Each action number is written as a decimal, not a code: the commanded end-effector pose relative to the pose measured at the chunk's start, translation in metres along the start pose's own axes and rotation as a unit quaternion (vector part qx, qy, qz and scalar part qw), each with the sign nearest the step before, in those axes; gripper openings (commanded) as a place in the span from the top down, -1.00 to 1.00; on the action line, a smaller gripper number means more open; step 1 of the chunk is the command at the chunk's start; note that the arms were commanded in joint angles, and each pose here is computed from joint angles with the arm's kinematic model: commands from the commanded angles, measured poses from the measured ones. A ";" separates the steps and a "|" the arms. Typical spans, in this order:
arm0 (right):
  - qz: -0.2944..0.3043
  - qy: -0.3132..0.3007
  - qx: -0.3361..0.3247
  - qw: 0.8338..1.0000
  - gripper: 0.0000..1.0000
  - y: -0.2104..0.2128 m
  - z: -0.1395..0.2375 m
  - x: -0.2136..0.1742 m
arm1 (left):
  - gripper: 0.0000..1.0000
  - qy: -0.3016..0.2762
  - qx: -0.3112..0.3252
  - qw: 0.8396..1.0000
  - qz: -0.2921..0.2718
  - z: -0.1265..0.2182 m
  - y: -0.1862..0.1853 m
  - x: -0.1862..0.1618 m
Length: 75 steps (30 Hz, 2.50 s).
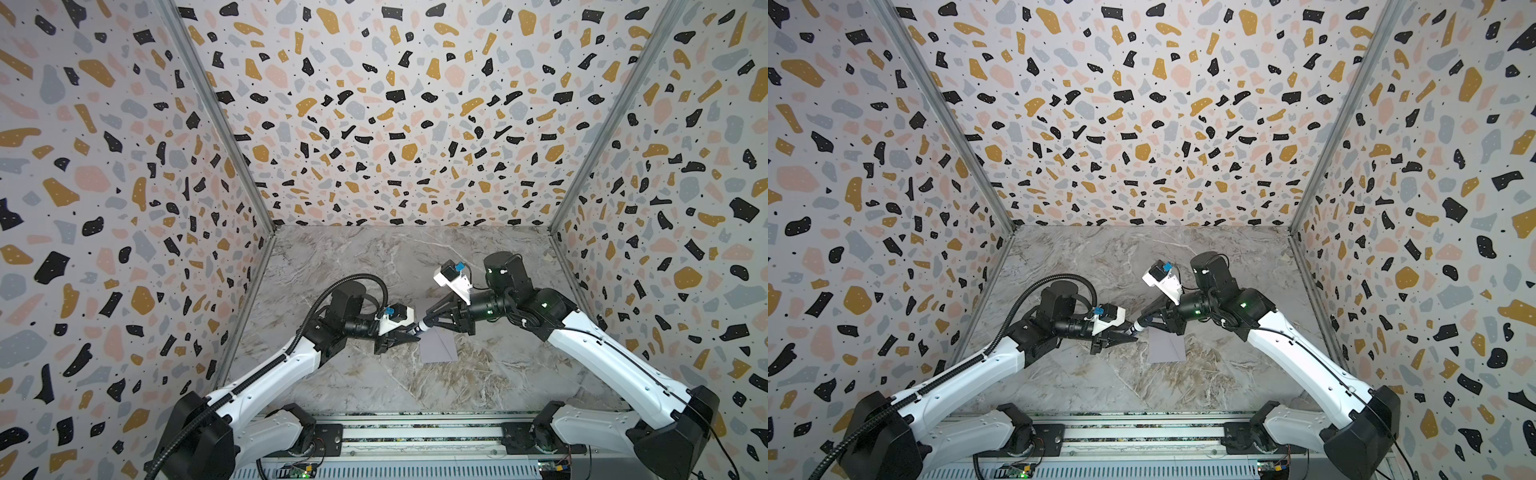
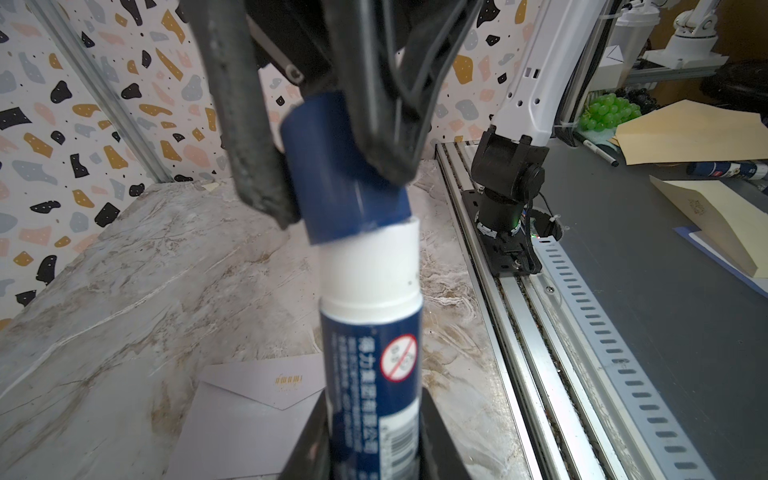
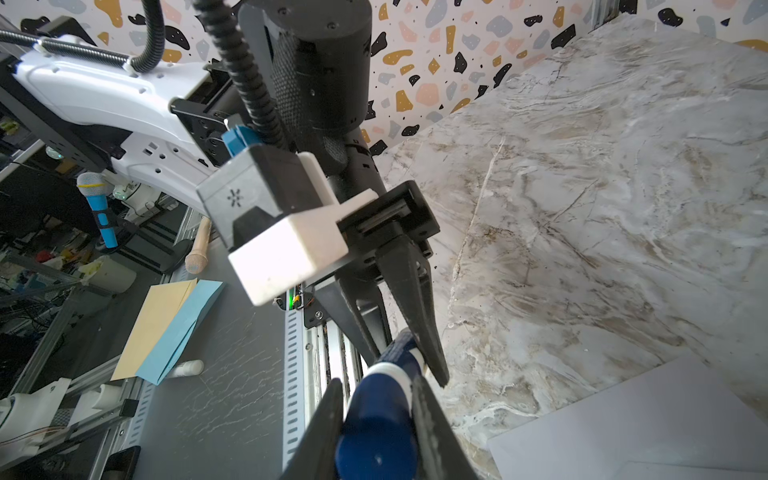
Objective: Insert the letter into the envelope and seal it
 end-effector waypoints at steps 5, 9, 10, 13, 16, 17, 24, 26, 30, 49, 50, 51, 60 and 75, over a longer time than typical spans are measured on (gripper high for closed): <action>-0.014 0.015 0.024 0.999 0.45 0.012 0.001 -0.009 | 1.00 -0.034 0.031 0.998 -0.042 0.004 0.022 0.032; -0.016 0.014 0.023 1.000 0.45 0.013 0.001 -0.008 | 1.00 -0.035 0.032 0.998 -0.037 0.003 0.023 0.032; -0.016 0.013 0.023 1.000 0.44 0.013 0.001 -0.008 | 1.00 -0.036 0.032 0.998 -0.035 0.003 0.024 0.032; -0.013 0.009 0.021 1.000 0.43 0.013 0.002 -0.005 | 1.00 -0.036 0.032 0.998 -0.034 0.003 0.023 0.032; -0.015 0.008 0.021 1.000 0.40 0.013 0.001 -0.004 | 1.00 -0.036 0.031 0.998 -0.033 0.002 0.023 0.032; -0.017 0.009 0.020 1.000 0.38 0.012 0.001 -0.004 | 1.00 -0.036 0.031 0.998 -0.034 0.003 0.023 0.032; -0.021 0.012 0.021 0.999 0.38 0.012 0.000 -0.004 | 1.00 -0.037 0.028 0.998 -0.032 0.002 0.023 0.031; -0.020 0.011 0.020 1.000 0.38 0.012 0.000 -0.004 | 1.00 -0.037 0.029 0.998 -0.032 0.002 0.024 0.032; -0.015 0.006 0.016 1.000 0.40 0.013 0.002 -0.002 | 1.00 -0.040 0.032 0.998 -0.026 0.001 0.026 0.032; -0.015 -0.005 -0.019 1.000 0.49 0.002 0.002 -0.001 | 1.00 -0.066 0.061 0.996 -0.010 0.003 0.038 0.044; -0.016 -0.005 -0.019 1.000 0.49 0.002 0.002 -0.002 | 1.00 -0.066 0.061 0.996 -0.009 0.003 0.038 0.043; -0.015 -0.005 -0.019 1.000 0.49 0.002 0.002 -0.001 | 1.00 -0.066 0.062 0.996 -0.010 0.003 0.038 0.044; -0.017 -0.006 -0.019 1.000 0.47 0.003 0.001 -0.002 | 1.00 -0.070 0.065 0.995 -0.006 0.003 0.039 0.045; -0.030 0.025 -0.020 0.999 0.46 -0.002 -0.012 -0.015 | 1.00 -0.075 0.075 0.994 -0.009 0.005 0.043 0.050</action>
Point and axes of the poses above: each gripper's point midway between its finger pads, its own z axis back along the fingers, its own y axis along the line the jaws close on, x = y × z, the point moved 2 cm from there along z, back along the fingers, and after that the axes turned 12 degrees about -z, right-handed, at the moved point
